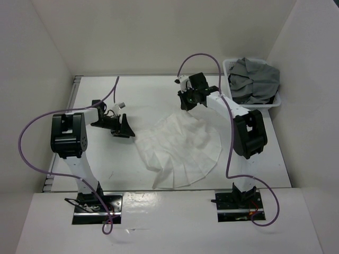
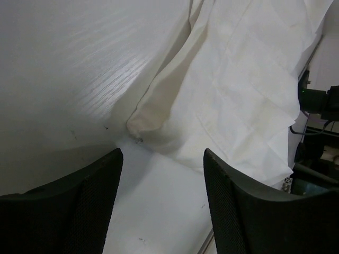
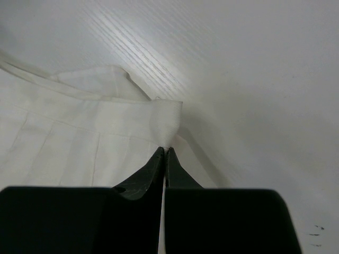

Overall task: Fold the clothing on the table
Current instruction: Flatten the skirt out

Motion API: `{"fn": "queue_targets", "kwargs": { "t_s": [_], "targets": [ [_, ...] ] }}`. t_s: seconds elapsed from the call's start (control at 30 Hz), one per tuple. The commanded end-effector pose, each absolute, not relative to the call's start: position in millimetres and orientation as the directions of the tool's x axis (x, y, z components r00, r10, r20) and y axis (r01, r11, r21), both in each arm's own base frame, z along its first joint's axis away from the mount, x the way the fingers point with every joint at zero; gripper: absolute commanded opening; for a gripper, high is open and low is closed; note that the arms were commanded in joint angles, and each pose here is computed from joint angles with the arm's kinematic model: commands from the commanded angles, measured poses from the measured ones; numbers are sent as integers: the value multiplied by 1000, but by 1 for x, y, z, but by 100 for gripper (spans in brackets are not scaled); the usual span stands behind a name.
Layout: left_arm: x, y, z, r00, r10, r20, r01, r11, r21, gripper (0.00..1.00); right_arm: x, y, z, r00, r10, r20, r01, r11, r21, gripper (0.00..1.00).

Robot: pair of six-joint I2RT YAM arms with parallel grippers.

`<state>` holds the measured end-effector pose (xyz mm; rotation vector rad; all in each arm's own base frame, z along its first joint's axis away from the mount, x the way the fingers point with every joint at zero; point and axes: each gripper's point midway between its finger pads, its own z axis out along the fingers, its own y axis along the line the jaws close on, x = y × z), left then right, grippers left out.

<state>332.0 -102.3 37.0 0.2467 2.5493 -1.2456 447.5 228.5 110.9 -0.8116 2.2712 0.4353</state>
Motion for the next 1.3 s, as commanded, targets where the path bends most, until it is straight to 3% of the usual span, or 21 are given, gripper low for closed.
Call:
{"fn": "queue_targets", "kwargs": {
  "t_s": [0.0,0.17,0.3,0.5,0.67,1.27],
  "targets": [
    [335,-104,26,-942,10,-334,274,593,-757,70,469,232,152,-494,-371,-786,-654,755,56,0],
    [328,-106,7,-964,-14,-267,207,590,-780,57,471,218,152,-514,-339,-788,-639,764,89,0],
    [326,-109,0,-970,-12,-244,190,587,-787,53,473,211,158,-513,-323,-795,-636,765,99,0],
    [330,-120,0,-972,-18,-233,177,592,-786,53,466,219,161,-514,-311,-800,-663,736,139,0],
    [351,-121,10,-956,-49,-289,199,613,-765,53,462,221,160,-519,-311,-796,-674,723,156,0],
    [393,-117,-10,-949,-185,-257,53,707,-706,47,451,226,165,-517,-316,-796,-702,688,183,0]
  ]
}}
